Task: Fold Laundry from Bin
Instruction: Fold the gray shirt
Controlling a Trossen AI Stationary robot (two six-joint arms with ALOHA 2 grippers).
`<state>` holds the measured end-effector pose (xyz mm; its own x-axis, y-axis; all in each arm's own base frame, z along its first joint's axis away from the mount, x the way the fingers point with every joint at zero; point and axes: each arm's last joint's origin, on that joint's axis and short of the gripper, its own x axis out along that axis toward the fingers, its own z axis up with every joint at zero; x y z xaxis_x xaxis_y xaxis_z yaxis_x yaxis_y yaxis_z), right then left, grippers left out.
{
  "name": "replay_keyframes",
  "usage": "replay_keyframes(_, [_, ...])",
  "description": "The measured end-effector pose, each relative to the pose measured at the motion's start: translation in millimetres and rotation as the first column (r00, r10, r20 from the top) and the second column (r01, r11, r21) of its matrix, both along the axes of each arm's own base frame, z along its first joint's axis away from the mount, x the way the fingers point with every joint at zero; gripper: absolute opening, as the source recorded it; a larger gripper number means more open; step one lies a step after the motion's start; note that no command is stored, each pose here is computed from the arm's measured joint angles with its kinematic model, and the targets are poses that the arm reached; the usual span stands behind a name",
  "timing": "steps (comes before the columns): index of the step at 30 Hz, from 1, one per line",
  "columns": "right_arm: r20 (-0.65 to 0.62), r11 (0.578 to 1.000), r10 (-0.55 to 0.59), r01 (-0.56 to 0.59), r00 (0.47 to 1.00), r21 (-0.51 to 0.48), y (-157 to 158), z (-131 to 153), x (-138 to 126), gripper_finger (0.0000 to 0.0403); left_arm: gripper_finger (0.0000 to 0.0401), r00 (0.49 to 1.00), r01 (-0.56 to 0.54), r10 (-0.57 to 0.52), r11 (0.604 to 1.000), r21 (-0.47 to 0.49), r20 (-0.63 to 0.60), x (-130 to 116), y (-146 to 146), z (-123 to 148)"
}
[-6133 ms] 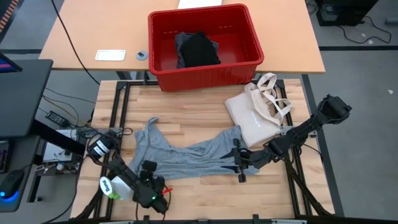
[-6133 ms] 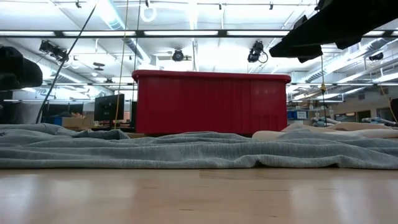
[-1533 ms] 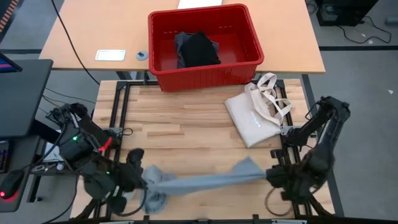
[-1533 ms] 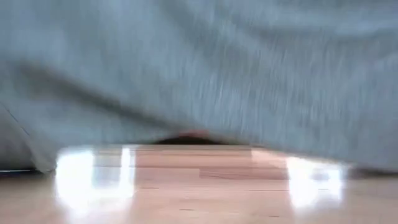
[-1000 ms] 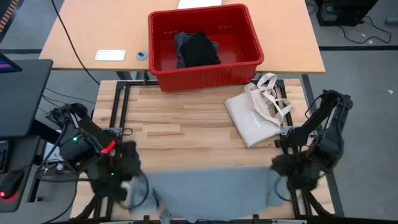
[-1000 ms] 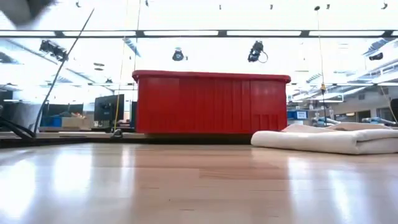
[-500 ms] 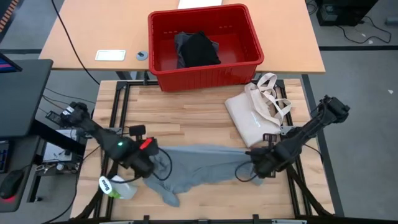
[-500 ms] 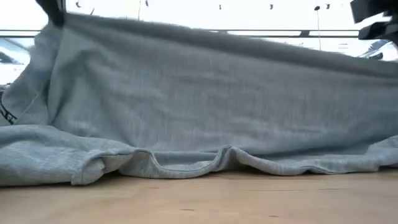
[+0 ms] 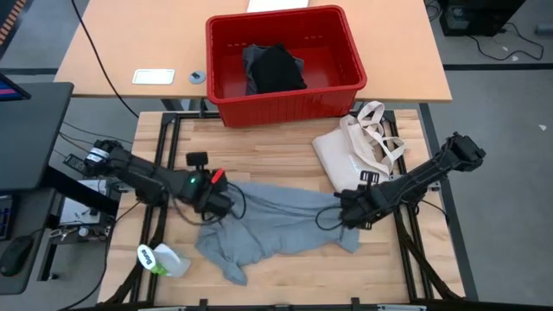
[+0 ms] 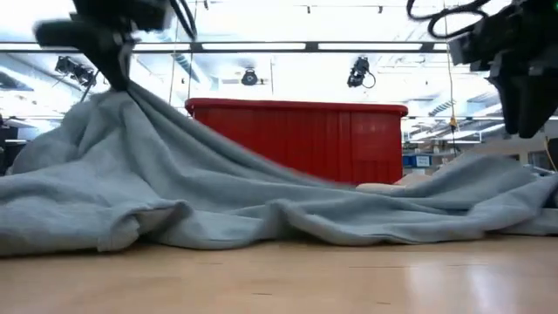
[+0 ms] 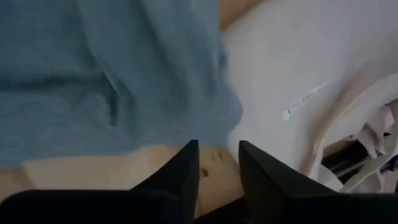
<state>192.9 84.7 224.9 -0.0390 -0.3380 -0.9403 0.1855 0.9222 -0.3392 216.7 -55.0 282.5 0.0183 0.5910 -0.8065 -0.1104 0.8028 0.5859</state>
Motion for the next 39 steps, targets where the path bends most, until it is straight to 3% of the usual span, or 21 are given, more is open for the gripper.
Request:
replay_keyframes(5, [-0.016, 1.000, 0.000, 0.000, 1.000, 0.007, -9, -3, 3, 0.0156, 0.0037, 0.994, -0.070, 0.075, 0.996, 0.060, -0.079, 3, 37, -19])
replay_keyframes(10, [0.002, 1.000, 0.013, -0.013, 1.000, 0.018, -9, -4, 6, 0.0160, 0.0127, 0.990, -0.092, 0.093, 0.996, 0.014, -0.111, 8, 62, -28])
replay_keyframes(14, [0.011, 0.999, 0.021, -0.021, 1.000, 0.041, -6, -4, 6, 0.0159, 0.0215, 0.985, -0.124, 0.129, 0.991, 0.051, -0.112, 8, 75, -17])
replay_keyframes(18, [0.024, 0.995, 0.013, -0.016, 1.000, 0.098, 0, -5, 7, 0.0159, 0.0260, 0.978, -0.204, 0.206, 0.977, 0.057, -0.028, 10, 77, 12])
replay_keyframes(21, [0.071, 0.992, -0.003, -0.006, 0.997, 0.125, 9, -5, 8, 0.0159, 0.0265, 0.982, -0.172, 0.180, 0.978, -0.122, 0.059, 18, 60, 30])
replay_keyframes(24, [0.206, 0.991, 0.036, -0.061, 0.978, 0.118, 25, -8, 11, 0.0158, 0.0256, 0.985, -0.078, 0.118, 0.958, -0.277, 0.128, 25, 29, 32])
replay_keyframes(28, [0.402, 0.971, 0.116, -0.189, 0.908, 0.147, 53, -16, 13, 0.0158, 0.0241, 0.989, 0.000, 0.059, 0.919, -0.395, 0.139, 19, -18, 12])
replay_keyframes(31, [0.514, 0.946, 0.128, -0.261, 0.848, 0.195, 71, -20, 14, 0.0158, 0.0230, 0.991, 0.061, 0.007, 0.860, -0.507, 0.133, 9, -54, -1])
replay_keyframes(36, [0.606, 0.943, 0.115, -0.277, 0.787, 0.182, 83, -20, 11, 0.0158, 0.0213, 0.970, 0.202, -0.084, 0.801, -0.563, 0.228, 0, -104, -19])
replay_keyframes(39, [0.638, 0.959, 0.113, -0.251, 0.761, 0.130, 84, -19, 10, 0.0158, 0.0203, 0.974, 0.224, -0.174, 0.834, -0.505, 0.145, -9, -118, -35])
